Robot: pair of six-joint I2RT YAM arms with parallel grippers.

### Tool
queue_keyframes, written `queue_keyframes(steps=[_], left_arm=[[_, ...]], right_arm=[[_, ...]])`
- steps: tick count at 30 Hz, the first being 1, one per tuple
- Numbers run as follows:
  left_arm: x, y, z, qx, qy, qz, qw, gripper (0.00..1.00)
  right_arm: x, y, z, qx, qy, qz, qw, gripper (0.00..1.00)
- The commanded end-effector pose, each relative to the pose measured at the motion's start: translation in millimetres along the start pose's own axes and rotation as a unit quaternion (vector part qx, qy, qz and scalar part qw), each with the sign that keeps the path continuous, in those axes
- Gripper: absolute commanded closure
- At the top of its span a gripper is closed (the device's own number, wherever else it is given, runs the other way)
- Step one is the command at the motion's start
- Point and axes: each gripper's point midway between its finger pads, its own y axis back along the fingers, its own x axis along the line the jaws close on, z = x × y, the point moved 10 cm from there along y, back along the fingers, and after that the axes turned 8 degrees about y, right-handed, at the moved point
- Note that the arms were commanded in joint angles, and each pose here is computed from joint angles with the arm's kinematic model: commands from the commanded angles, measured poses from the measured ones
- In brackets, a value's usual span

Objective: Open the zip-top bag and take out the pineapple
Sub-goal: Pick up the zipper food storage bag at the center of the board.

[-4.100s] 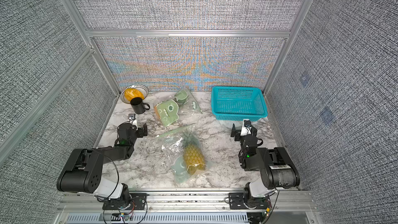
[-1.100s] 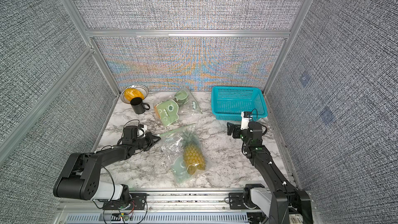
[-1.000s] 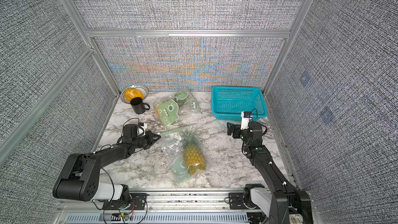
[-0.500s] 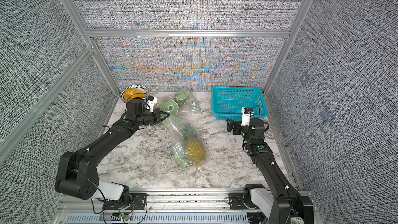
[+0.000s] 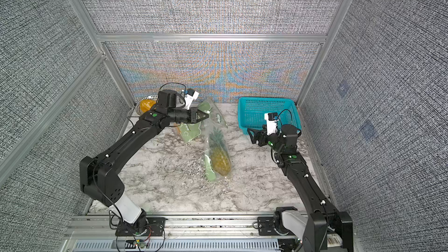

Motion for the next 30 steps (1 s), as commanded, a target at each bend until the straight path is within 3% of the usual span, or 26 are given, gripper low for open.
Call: queue_keyframes(steps=[1,5,10,16,22,30], left_arm=[[-22.8,-4.6,9.9,0.011,-0.041,-0.018,0.999,1.00],[-47.5,-16.1,15.1,0.028,-0.071,-0.039,0.996,1.00],[-71.0,-23.3,9.4,0.055,-0.103,-0.065,0.991,1.00],[-56.1,-10.8,-17.0,0.058,-0.103,0.009,0.993,1.00],[-32.0,13.0,-45.7,0.005,-0.080,0.121,0.989,1.00],[-67.0,45.8,-41.8,-0.058,-0.076,0.075,0.993,1.00]], right_arm=[[6.5,9.2,13.0,-0.054,0.047,0.008,0.997,0.10],[12.9,22.4,20.5,-0.088,0.077,0.003,0.993,0.10],[14.8,27.7,24.9,-0.078,0.092,-0.005,0.993,0.10],[17.5,29.8,23.2,-0.073,0.101,0.008,0.992,0.10],[27.4,27.7,28.3,-0.066,0.122,0.072,0.988,0.10],[40.9,26.1,44.5,-0.067,0.140,0.106,0.982,0.10]])
